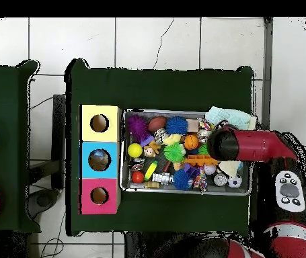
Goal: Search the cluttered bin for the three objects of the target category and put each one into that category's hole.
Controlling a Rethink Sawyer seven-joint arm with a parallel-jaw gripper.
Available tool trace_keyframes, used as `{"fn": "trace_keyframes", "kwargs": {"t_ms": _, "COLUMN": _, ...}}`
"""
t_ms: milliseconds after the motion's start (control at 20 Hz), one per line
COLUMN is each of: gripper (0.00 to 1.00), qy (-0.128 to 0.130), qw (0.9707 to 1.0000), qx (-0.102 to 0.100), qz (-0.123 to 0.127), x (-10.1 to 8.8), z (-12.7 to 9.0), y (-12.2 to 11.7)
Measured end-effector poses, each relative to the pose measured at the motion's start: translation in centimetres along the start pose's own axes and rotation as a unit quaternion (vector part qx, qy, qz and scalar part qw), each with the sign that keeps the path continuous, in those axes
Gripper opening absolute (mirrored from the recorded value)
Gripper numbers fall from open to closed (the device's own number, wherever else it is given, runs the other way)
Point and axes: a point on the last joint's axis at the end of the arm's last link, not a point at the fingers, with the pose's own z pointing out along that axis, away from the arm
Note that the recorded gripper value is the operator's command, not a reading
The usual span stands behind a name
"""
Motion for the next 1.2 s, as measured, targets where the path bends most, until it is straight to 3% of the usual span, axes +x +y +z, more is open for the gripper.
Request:
{"fn": "trace_keyframes", "kwargs": {"t_ms": 450, "gripper": 1.0, "qy": 0.029, "qw": 0.9973, "qx": 0.048, "qz": -0.047, "x": 2.5, "z": -4.3, "y": 4.1}}
{"fn": "trace_keyframes", "kwargs": {"t_ms": 750, "gripper": 1.0, "qy": 0.048, "qw": 0.9945, "qx": 0.071, "qz": -0.06, "x": 4.1, "z": -5.1, "y": 4.5}}
{"fn": "trace_keyframes", "kwargs": {"t_ms": 1050, "gripper": 1.0, "qy": 0.102, "qw": 0.9883, "qx": 0.103, "qz": -0.047, "x": 6.5, "z": -4.5, "y": 2.4}}
{"fn": "trace_keyframes", "kwargs": {"t_ms": 1100, "gripper": 1.0, "qy": 0.126, "qw": 0.984, "qx": 0.119, "qz": -0.041, "x": 7.5, "z": -4.2, "y": 1.3}}
{"fn": "trace_keyframes", "kwargs": {"t_ms": 1200, "gripper": 1.0, "qy": 0.141, "qw": 0.981, "qx": 0.128, "qz": -0.037, "x": 8.1, "z": -4.0, "y": 0.7}}
